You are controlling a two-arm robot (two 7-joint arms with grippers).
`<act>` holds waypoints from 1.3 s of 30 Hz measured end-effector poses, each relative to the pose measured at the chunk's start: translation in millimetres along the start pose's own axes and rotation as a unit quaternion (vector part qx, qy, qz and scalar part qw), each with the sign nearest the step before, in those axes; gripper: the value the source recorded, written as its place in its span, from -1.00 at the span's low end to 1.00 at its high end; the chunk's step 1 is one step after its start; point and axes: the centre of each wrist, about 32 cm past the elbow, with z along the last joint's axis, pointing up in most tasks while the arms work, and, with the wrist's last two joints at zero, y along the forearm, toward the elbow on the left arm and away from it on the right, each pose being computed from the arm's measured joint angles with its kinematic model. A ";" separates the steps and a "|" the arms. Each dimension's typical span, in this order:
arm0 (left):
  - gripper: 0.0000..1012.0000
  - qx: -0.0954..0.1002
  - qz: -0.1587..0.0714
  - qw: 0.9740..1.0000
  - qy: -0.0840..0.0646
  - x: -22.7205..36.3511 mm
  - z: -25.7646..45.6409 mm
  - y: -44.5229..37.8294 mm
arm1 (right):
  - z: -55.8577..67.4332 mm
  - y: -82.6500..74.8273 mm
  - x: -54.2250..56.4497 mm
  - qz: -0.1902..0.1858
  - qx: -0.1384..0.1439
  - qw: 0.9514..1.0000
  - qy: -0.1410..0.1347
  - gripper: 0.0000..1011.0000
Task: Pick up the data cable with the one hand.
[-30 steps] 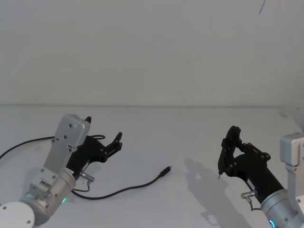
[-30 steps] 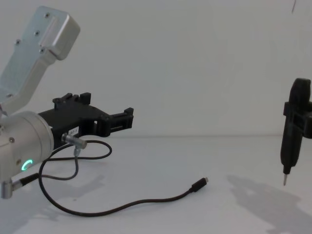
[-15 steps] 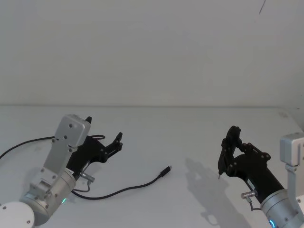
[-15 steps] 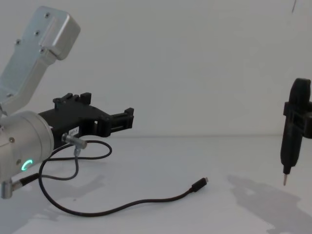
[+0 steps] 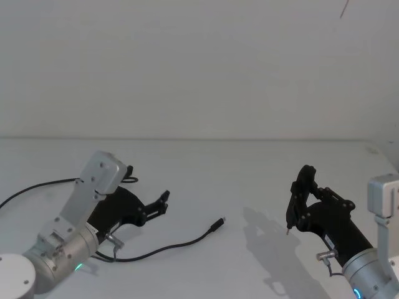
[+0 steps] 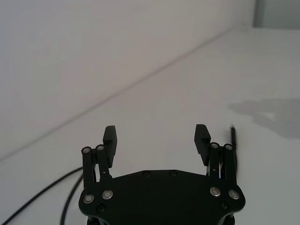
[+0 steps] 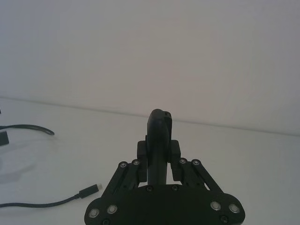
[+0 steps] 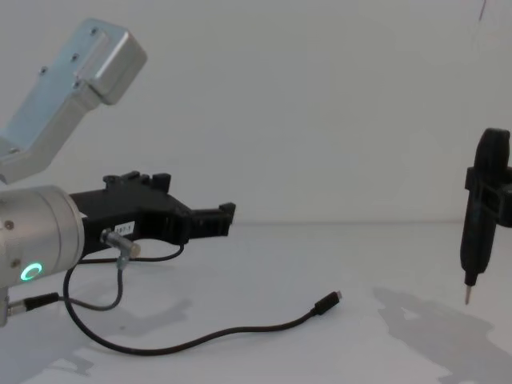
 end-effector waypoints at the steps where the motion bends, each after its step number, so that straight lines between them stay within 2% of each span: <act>1: 0.98 0.007 -0.010 1.000 -0.001 1.9 1.6 0.3 | 0.0 0.0 0.0 0.000 0.000 1.000 0.000 -0.45; 5: 0.98 0.031 -0.042 0.999 -0.001 7.4 5.9 0.6 | 0.0 0.0 0.0 0.000 0.000 1.000 0.000 -0.45; 9: 0.98 0.055 -0.072 0.996 -0.003 13.3 10.6 -0.5 | 0.0 0.0 0.0 0.000 0.000 1.000 0.000 -0.45; 10: 0.98 0.066 -0.085 0.994 -0.004 15.9 13.1 -1.4 | 0.0 0.0 0.0 0.000 0.000 1.000 0.000 -0.45; 12: 0.98 0.074 -0.095 0.993 -0.006 18.2 15.2 -2.5 | 0.0 0.0 0.0 0.000 0.000 1.000 0.000 -0.45; 13: 0.98 0.086 -0.107 0.990 -0.006 20.7 17.0 -4.1 | 0.0 0.0 0.0 0.000 0.000 1.000 0.000 -0.45; 14: 0.98 0.091 -0.113 0.989 -0.008 22.0 18.4 -5.3 | 0.0 0.0 0.0 0.000 0.000 1.000 0.000 -0.45; 15: 0.98 0.104 -0.125 0.987 -0.008 24.5 19.7 -7.4 | 0.0 0.0 0.0 0.000 0.000 1.000 0.000 -0.45; 16: 0.98 0.104 -0.125 0.987 -0.008 24.5 19.7 -7.4 | 0.0 0.0 0.0 0.000 0.000 1.000 0.000 -0.45; 17: 0.98 0.115 -0.134 0.984 -0.010 27.4 21.3 -10.2 | 0.0 0.0 0.0 0.000 0.000 1.000 0.000 -0.45; 19: 0.98 0.125 -0.142 0.982 -0.011 29.7 22.6 -12.6 | 0.0 0.0 0.0 0.000 0.000 1.000 0.000 -0.45; 22: 0.98 0.144 -0.159 0.977 -0.012 34.1 25.2 -18.5 | 0.0 0.0 0.0 0.000 0.000 1.000 0.000 -0.45; 31: 0.98 0.170 -0.183 0.968 -0.013 42.0 29.7 -28.1 | 0.0 0.0 0.0 0.000 0.000 1.000 0.000 -0.45; 32: 0.98 0.170 -0.183 0.968 -0.013 42.0 29.7 -28.1 | 0.0 0.0 0.0 0.000 0.000 1.000 0.000 -0.45; 38: 0.98 0.180 -0.198 0.963 -0.015 46.5 31.7 -33.2 | 0.0 0.0 0.0 0.000 0.000 1.000 0.000 -0.45; 39: 0.98 0.180 -0.198 0.963 -0.015 46.5 31.7 -33.2 | 0.0 0.0 0.0 0.000 0.000 1.000 0.000 -0.45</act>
